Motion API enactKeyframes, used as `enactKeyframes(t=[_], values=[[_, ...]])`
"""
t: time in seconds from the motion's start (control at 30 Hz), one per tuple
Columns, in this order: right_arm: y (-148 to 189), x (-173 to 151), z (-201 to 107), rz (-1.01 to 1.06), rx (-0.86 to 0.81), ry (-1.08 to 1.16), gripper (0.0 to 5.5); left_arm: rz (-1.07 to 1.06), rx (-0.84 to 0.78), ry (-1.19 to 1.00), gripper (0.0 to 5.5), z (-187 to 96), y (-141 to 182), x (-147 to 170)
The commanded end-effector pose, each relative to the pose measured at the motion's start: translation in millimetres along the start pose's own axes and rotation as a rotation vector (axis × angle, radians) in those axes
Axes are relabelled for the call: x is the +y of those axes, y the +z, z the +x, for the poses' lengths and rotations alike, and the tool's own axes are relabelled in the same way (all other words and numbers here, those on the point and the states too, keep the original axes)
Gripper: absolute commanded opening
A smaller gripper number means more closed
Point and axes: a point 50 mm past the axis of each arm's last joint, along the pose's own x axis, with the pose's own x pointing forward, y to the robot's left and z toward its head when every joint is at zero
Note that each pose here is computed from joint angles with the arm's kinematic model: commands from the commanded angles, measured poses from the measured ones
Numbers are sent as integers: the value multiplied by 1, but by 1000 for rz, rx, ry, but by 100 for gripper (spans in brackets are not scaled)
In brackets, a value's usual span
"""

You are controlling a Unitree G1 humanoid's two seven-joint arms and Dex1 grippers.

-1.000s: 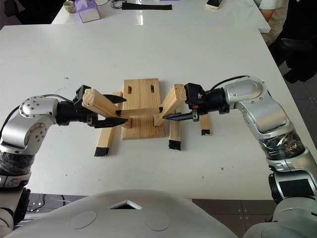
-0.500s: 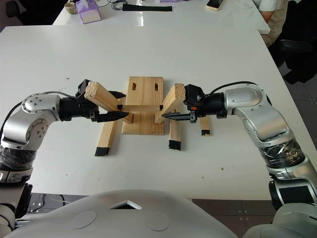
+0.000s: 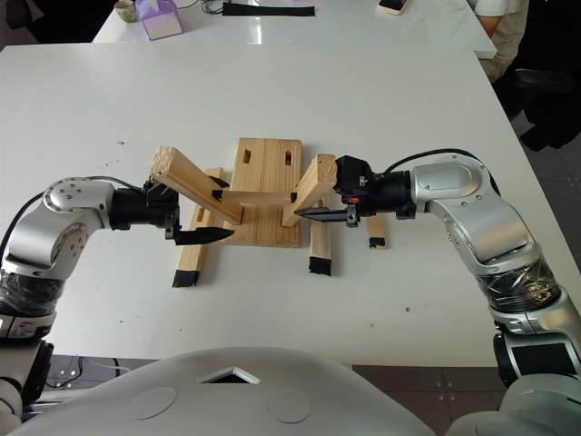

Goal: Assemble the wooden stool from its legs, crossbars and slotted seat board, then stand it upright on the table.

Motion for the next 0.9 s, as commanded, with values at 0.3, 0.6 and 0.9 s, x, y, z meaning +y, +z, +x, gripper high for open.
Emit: enactKeyframes(t=[0.3,0.6,0.9], values=[[-18,5,-2,78,79,-53,314,33,146,116,529,-36,-30,6],[-38,45,-58,134,194,-387,314,-36,27,457,529,-68,-32,-15],[-48,89,-19,432,34,-1039,316,-211,-228,931,535,-35,-34,-42]])
